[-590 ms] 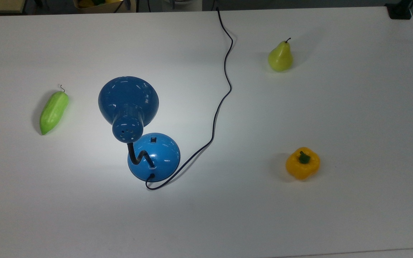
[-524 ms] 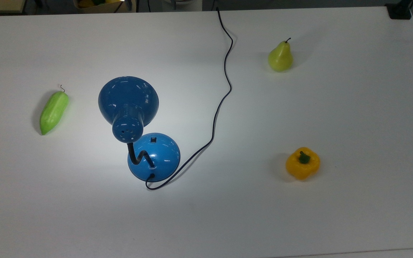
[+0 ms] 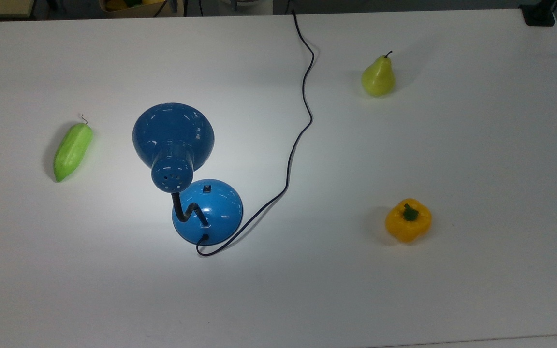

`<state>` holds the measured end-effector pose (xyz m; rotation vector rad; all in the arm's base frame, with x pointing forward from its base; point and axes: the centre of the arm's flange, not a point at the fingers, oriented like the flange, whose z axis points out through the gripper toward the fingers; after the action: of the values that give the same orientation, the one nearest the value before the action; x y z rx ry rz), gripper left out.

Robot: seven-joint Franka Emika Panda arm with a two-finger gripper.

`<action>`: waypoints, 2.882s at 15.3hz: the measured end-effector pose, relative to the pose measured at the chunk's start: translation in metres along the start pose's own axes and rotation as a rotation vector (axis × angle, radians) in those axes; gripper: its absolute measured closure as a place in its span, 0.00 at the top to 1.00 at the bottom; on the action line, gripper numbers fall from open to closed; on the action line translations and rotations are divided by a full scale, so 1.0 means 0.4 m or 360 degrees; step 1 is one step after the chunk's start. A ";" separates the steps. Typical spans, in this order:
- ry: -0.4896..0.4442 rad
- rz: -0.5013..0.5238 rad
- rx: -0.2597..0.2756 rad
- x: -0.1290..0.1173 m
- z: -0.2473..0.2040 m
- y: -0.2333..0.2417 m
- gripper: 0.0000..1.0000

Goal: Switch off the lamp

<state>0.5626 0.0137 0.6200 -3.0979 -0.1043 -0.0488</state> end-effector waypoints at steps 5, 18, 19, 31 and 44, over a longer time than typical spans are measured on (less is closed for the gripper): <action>0.0001 -0.0032 0.0000 0.000 0.000 -0.001 0.76; -0.0025 -0.0224 0.0003 -0.001 0.021 -0.003 0.01; -0.0031 -0.0231 0.0004 -0.001 0.025 -0.003 0.01; -0.0133 -0.0227 0.0016 -0.011 0.105 0.001 0.01; 0.0182 -0.0205 -0.0030 0.032 0.348 0.022 0.01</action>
<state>0.5801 0.0118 0.4810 -3.0943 -0.3009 -0.2321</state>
